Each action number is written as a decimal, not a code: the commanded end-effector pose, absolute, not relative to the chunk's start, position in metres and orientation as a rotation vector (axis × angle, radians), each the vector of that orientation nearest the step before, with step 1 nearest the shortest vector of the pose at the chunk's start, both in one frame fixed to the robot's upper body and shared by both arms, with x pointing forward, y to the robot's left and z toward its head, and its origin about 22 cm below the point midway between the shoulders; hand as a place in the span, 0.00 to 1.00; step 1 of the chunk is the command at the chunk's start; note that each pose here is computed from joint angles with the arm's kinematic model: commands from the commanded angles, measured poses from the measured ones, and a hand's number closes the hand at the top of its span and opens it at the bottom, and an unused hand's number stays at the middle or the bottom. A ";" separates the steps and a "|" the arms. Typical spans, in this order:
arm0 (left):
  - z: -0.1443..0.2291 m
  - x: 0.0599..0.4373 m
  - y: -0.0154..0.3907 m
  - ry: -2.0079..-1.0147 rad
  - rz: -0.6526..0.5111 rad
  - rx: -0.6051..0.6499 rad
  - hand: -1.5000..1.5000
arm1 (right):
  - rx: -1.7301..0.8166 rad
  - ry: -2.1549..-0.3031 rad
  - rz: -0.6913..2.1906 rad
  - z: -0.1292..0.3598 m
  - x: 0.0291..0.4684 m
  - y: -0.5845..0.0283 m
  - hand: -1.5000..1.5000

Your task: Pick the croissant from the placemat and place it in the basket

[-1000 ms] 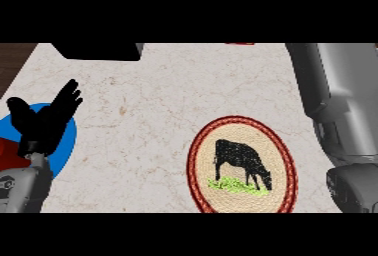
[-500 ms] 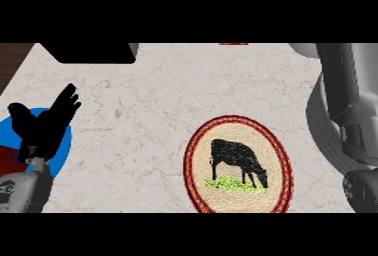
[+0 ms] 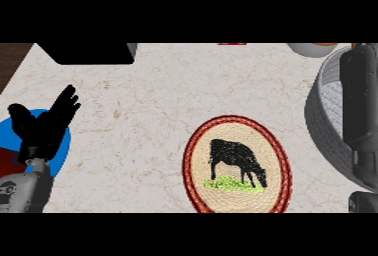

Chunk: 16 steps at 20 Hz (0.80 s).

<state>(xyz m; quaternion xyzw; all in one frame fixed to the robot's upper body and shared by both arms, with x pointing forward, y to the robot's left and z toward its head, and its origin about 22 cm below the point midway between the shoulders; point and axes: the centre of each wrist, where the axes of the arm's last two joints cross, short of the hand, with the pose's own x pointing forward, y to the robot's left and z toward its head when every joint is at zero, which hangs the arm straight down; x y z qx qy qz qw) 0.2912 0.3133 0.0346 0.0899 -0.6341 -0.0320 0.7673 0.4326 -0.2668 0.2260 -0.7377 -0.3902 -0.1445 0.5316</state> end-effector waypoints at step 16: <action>0.041 0.302 0.303 -1.384 -0.074 0.200 0.50 | -1.755 -0.918 -0.599 0.186 0.397 -0.339 0.00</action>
